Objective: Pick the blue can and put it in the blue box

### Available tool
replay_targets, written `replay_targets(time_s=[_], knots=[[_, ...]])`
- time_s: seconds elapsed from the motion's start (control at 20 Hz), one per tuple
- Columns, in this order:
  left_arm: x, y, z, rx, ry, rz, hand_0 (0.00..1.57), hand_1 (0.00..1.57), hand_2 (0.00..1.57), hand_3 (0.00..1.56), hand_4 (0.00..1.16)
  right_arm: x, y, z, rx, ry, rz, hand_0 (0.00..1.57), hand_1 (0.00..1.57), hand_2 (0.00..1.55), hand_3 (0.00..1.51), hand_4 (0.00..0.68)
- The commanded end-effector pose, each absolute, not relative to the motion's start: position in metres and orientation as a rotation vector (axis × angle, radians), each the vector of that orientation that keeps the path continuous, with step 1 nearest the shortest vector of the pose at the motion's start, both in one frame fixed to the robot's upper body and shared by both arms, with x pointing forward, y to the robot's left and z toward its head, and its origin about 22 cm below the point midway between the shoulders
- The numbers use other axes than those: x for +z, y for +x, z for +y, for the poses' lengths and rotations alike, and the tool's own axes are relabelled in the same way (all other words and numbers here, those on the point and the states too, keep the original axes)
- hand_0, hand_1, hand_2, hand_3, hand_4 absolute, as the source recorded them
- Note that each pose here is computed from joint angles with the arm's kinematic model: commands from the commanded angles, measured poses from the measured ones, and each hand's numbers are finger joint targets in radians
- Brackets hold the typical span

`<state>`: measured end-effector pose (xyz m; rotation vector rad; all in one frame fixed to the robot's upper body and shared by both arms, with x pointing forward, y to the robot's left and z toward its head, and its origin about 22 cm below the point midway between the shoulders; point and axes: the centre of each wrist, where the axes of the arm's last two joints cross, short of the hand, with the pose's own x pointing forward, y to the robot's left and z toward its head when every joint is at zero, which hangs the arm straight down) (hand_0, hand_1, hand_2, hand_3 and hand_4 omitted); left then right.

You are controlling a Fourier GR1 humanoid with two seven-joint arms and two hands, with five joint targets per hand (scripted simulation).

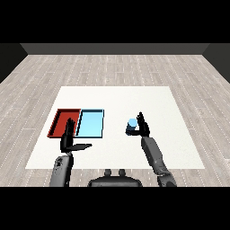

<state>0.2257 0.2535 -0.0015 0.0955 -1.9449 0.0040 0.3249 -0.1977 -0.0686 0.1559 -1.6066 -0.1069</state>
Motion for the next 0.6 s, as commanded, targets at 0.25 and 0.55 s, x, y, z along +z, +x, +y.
replay_targets(time_s=[0.25,0.55], knots=[[0.002,0.225,0.254,-0.013,0.094,-1.936,0.00,0.00,0.00,0.00,0.00,-0.080,0.320,-0.189,-0.105,0.182,-1.592,0.00,0.00,0.00,0.00,0.000],[-0.007,0.218,0.251,0.008,0.092,-1.946,0.00,0.00,0.00,0.00,0.00,-0.076,0.334,-0.162,-0.106,0.191,-1.578,0.00,0.00,0.00,0.00,0.000]])
